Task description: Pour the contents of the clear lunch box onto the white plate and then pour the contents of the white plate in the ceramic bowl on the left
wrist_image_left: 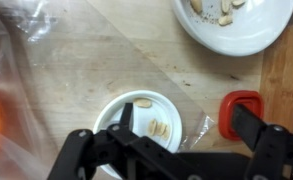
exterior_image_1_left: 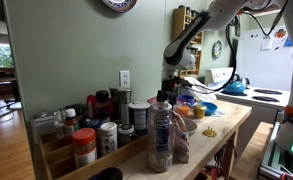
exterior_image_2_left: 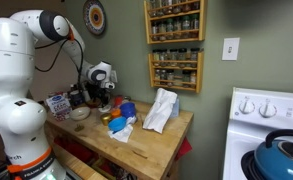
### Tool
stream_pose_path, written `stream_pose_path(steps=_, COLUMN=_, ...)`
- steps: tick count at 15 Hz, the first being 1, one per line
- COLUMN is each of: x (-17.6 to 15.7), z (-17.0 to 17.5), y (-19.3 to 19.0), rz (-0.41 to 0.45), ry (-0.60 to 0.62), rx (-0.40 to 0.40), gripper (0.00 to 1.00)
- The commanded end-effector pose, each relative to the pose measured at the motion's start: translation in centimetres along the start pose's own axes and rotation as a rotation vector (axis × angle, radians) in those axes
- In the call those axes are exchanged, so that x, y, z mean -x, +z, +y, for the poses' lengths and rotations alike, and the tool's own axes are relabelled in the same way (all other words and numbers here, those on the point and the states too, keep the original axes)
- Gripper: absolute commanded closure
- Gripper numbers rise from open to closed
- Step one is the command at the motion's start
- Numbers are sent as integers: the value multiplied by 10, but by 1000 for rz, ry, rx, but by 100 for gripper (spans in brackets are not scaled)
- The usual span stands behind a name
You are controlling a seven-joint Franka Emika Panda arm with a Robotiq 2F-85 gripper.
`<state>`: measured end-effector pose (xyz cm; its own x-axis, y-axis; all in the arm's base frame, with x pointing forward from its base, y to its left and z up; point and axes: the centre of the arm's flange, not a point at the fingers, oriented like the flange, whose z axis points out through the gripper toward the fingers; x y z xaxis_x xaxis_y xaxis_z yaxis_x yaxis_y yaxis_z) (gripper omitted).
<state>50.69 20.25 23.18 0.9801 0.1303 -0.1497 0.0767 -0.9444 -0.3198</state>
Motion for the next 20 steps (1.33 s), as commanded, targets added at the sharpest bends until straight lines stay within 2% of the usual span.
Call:
stream_pose_path(steps=1, x=33, z=16, y=-4, rz=35, ry=21, rx=-39, gripper=0)
stream_pose_path(steps=4, x=36, z=28, y=1, rz=24, ry=99, rx=-49, gripper=0)
stream_pose_path(steps=8, x=30, z=39, y=4, rz=71, ry=198, rx=-71, gripper=0)
stream_pose_path(steps=9, x=28, z=42, y=5, rz=79, ry=222, rx=-59, gripper=10)
stream_pose_path(steps=10, x=27, z=45, y=5, rz=84, ry=244, rx=-56, gripper=10)
stream_pose_path(steps=11, x=26, z=47, y=6, rz=80, ry=267, rx=-57, gripper=15)
stream_pose_path(steps=12, x=26, z=48, y=7, rz=79, ry=284, rx=-56, gripper=7)
stream_pose_path(steps=15, x=25, z=52, y=8, rz=69, ry=325, rx=-53, gripper=9)
stream_pose_path(steps=16, x=24, z=53, y=9, rz=65, ry=337, rx=-52, gripper=15)
stream_pose_path(steps=17, x=24, z=53, y=10, rz=58, ry=350, rx=-47, gripper=16)
stream_pose_path(steps=20, x=23, z=55, y=11, rz=54, ry=371, rx=-39, gripper=34)
